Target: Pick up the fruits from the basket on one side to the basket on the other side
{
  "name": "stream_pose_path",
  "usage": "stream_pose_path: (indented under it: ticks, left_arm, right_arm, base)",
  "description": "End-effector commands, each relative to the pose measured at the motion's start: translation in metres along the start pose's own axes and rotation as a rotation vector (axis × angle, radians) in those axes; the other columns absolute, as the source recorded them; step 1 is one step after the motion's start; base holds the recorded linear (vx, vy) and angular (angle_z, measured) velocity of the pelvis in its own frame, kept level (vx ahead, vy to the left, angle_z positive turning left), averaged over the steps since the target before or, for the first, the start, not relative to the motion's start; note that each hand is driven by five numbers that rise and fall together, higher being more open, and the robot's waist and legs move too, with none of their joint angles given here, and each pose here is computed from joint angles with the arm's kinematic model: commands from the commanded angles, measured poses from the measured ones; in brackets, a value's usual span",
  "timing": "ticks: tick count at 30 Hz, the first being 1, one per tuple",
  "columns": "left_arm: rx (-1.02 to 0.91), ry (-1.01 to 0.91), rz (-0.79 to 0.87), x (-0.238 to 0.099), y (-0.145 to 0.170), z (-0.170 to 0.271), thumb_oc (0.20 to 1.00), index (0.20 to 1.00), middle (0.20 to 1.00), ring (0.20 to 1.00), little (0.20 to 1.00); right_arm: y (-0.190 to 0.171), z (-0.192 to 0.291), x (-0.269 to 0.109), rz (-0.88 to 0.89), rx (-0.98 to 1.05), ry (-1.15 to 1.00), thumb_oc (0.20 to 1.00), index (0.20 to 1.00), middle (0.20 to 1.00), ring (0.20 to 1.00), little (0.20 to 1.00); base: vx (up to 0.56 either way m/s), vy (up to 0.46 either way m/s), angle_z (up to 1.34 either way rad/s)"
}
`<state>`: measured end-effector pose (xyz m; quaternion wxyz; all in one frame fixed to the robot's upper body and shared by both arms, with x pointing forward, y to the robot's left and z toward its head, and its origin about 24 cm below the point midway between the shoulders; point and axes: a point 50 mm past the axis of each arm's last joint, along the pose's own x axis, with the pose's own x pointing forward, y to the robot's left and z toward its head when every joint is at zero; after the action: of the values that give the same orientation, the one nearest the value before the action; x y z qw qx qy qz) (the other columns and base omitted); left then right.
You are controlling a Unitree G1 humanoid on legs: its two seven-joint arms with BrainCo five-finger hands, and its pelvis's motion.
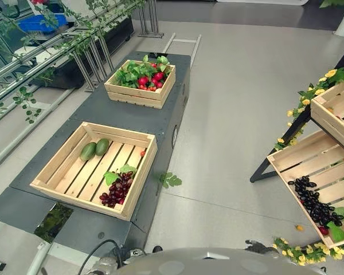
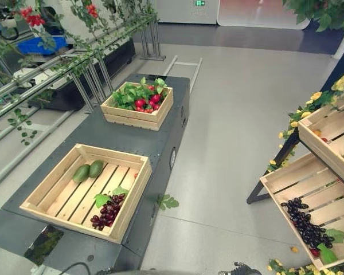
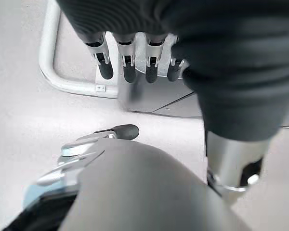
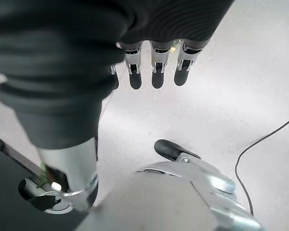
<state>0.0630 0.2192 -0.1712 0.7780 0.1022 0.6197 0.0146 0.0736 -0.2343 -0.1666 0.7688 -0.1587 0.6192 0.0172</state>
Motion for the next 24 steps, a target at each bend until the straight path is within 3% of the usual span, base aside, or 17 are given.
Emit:
stream_pose_path:
  ticks: [1, 3, 4, 24]
  left_arm:
    - [-0.054, -0.002, 0.008, 0.002, 0.004, 0.014, 1.0, 1.0, 1.0, 1.0, 1.0]
    - [-0.055, 0.002, 0.013, 0.002, 0.005, 0.013, 0.9, 0.9, 0.9, 0.9, 0.9]
    - [-0.056, 0.002, 0.016, 0.002, 0.006, 0.013, 1.0, 1.0, 1.0, 1.0, 1.0]
    - [0.125, 0.007, 0.028, 0.002, 0.005, 0.014, 1.0, 1.0, 1.0, 1.0, 1.0]
  right_arm:
    - [-0.002, 0.022, 0.002, -0.003, -0.016, -0.027, 1.0, 1.0, 1.0, 1.0, 1.0]
    - [-0.003, 0.022, 0.002, -0.008, -0.008, -0.027, 1.0, 1.0, 1.0, 1.0, 1.0]
    - [-0.003, 0.022, 0.002, -0.009, -0.006, -0.028, 1.0, 1.0, 1.0, 1.0, 1.0]
    - [-0.007, 0.036, 0.002, -0.034, -0.06, -0.058, 1.0, 1.0, 1.0, 1.0, 1.0]
  base:
    - [0.07, -0.247, 0.04]
    - [0.0, 0.0, 0.0]
    - [0.0, 0.0, 0.0]
    - [0.0, 0.0, 0.0]
